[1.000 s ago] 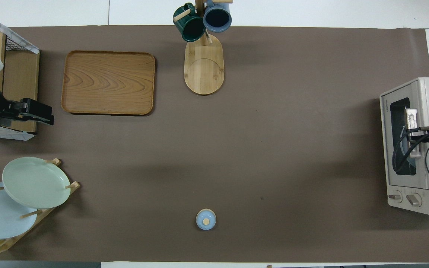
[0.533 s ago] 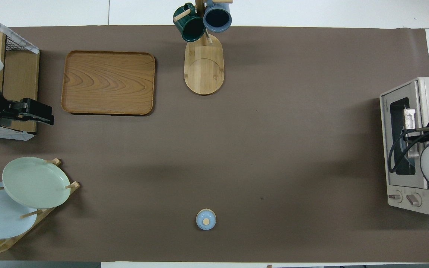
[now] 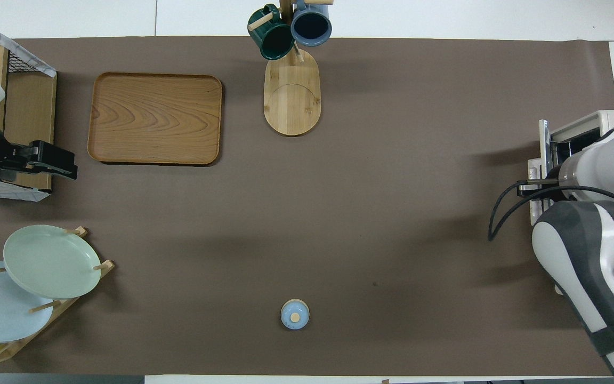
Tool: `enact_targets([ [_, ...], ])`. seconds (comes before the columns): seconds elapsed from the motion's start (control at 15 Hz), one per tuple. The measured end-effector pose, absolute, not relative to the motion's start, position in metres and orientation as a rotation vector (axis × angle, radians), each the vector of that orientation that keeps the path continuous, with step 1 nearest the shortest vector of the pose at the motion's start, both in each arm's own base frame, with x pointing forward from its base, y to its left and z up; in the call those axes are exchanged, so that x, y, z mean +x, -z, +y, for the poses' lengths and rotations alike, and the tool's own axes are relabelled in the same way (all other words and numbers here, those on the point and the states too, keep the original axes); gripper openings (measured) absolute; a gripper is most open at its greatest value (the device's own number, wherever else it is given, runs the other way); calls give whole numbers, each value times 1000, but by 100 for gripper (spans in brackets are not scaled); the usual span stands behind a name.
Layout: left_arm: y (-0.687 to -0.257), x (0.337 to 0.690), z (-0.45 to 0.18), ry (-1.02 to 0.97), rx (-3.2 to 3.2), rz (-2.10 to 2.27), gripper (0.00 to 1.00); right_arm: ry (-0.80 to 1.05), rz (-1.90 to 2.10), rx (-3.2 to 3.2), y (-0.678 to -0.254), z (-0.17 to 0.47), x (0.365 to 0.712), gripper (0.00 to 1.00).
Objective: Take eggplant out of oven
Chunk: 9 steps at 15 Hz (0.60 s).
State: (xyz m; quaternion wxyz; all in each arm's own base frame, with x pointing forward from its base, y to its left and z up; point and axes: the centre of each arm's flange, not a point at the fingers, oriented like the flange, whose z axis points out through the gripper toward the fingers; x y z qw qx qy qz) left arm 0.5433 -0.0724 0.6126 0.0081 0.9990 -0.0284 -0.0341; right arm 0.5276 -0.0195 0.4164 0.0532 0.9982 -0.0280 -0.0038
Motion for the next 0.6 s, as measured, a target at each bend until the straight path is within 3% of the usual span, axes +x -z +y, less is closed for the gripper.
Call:
enact_targets([
  [0.6,-613,543,-72,107,3122,-89,100,-86,-78,3103,-346,7,541,1],
])
